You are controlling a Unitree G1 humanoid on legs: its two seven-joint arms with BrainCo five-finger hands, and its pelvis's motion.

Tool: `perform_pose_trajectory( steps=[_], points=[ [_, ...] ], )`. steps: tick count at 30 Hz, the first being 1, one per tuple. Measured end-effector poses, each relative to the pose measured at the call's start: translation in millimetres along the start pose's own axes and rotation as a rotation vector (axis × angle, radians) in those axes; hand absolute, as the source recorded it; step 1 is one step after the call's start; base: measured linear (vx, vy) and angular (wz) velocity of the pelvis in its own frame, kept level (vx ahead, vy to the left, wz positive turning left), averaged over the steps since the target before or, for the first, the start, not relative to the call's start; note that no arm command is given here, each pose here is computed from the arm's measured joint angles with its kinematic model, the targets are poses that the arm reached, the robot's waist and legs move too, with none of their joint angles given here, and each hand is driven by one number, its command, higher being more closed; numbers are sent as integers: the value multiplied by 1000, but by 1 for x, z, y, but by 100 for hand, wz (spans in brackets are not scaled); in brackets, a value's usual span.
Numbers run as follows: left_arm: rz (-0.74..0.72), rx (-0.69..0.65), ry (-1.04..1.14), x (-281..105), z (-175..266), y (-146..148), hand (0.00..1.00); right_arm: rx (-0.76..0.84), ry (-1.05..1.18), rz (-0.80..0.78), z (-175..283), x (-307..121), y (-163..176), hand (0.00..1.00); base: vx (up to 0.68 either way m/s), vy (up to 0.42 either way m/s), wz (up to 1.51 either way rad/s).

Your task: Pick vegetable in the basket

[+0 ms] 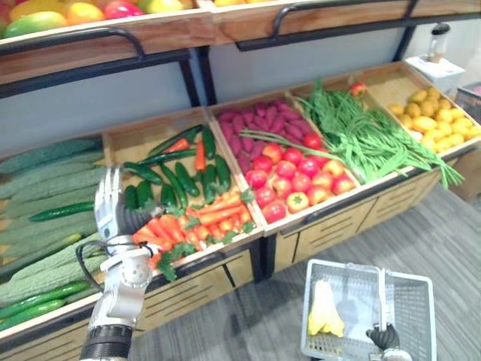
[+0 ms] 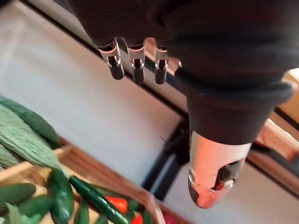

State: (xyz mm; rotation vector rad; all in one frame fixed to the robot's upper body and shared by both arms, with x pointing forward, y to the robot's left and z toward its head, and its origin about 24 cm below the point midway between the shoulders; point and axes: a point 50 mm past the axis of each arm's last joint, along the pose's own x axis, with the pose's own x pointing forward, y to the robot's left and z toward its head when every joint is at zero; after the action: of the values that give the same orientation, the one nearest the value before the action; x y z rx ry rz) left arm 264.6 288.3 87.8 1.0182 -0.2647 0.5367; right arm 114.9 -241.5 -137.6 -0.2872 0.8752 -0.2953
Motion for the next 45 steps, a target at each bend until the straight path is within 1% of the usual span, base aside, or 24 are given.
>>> perform_pose_trajectory(
  steps=[4, 9, 15, 27, 35, 41, 45],
  points=[
    [-192, 53, -87, 7, 3, -11, 0, -2, -15, -5, 3, 1, -3, 100, -39, -34, -20],
    [-340, 62, -89, 3, 3, -29, 0, -6, -14, -13, 2, 0, -5, 100, -14, -36, -9],
    [-422, 89, -60, 4, -3, -40, 0, -10, -29, -19, 6, 1, -8, 100, -8, -56, -16],
    [-405, 117, -16, 21, -3, -41, 0, -27, -71, -22, 15, 2, -10, 100, -13, -45, -3],
    [-367, 109, -46, 38, 11, -38, 0, -30, -138, -23, 31, 3, -9, 100, -36, -50, -4],
    [-354, 76, -80, 46, 27, -43, 0, -34, -177, -21, 40, 3, -8, 100, -4, -52, -7],
    [-348, 79, -87, 50, 32, -44, 0, -34, -205, -25, 48, 3, -6, 100, -10, -32, -4]
  ],
)
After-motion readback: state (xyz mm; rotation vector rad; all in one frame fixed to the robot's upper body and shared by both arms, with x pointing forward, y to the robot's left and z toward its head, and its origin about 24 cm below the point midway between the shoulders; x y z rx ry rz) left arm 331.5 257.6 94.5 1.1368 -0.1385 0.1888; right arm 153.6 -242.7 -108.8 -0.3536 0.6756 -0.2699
